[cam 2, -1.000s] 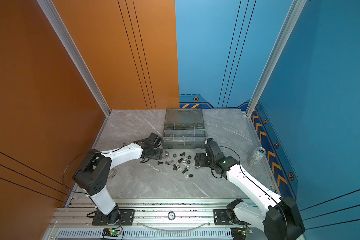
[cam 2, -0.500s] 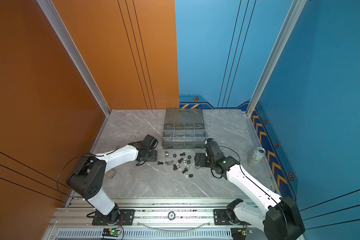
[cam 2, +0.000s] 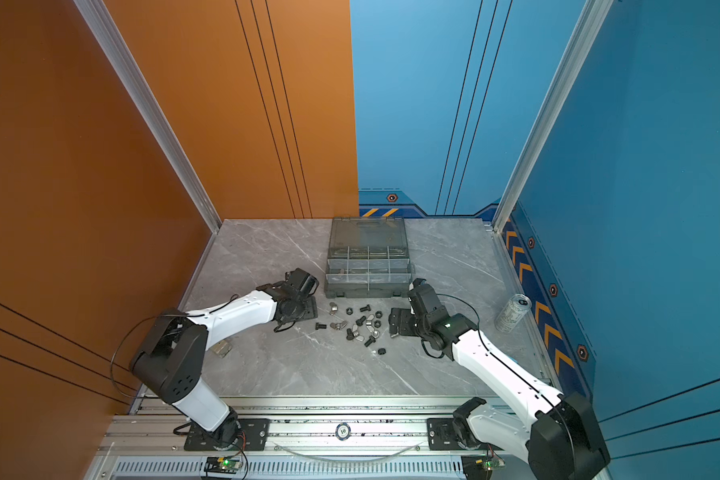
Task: Sort the screws and nuts into containers
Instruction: 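Align and close the left gripper on the silver wing nut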
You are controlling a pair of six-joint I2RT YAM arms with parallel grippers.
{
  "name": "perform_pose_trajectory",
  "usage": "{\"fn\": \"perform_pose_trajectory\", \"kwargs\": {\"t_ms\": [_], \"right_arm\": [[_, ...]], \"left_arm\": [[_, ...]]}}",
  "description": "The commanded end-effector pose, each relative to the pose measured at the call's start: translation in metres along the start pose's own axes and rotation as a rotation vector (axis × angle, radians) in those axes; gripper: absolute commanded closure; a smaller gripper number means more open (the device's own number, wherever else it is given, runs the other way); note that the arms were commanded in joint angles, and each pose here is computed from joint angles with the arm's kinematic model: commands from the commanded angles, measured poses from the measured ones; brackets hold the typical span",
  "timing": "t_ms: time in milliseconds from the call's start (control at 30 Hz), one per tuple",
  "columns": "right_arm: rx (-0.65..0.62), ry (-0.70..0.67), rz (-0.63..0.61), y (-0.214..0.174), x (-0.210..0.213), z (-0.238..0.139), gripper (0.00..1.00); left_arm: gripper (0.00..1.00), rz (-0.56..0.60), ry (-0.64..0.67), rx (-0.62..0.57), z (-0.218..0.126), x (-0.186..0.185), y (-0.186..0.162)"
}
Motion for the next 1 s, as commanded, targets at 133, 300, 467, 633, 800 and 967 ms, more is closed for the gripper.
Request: {"fn": "perform_pose_trajectory", "kwargs": {"t_ms": [133, 300, 467, 633, 800, 967], "right_arm": [[0.026, 0.003, -0.010, -0.007, 0.000, 0.004, 0.05], [0.028, -0.001, -0.015, -0.009, -0.001, 0.005, 0.05], [0.031, -0.002, -0.017, -0.009, -0.002, 0.005, 0.05], [0.032, -0.002, -0.017, -0.010, -0.002, 0.005, 0.05], [0.034, -0.001, -0.016, -0.010, -0.002, 0.006, 0.05], [0.034, -0.002, -0.015, -0.010, -0.002, 0.006, 0.05]], "left_arm": [[0.24, -0.026, 0.011, 0.001, 0.004, -0.016, 0.001], [0.24, -0.023, 0.018, 0.008, 0.008, -0.018, 0.001], [0.26, -0.013, 0.045, 0.010, 0.009, -0.015, 0.000], [0.27, 0.001, 0.080, 0.014, 0.012, -0.011, -0.004], [0.31, 0.013, 0.092, 0.025, 0.015, -0.010, -0.007], [0.37, 0.018, 0.105, 0.037, 0.018, -0.007, -0.011]]}}
Point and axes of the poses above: each gripper's point midway between its finger pads, its own z axis out along the fingers, its own x axis along the line the jaws close on, y = z × x, the point moved 9 cm from there along -z, back along the fingers, and after that the axes turned 12 degrees about -z, right-handed, at the moved point
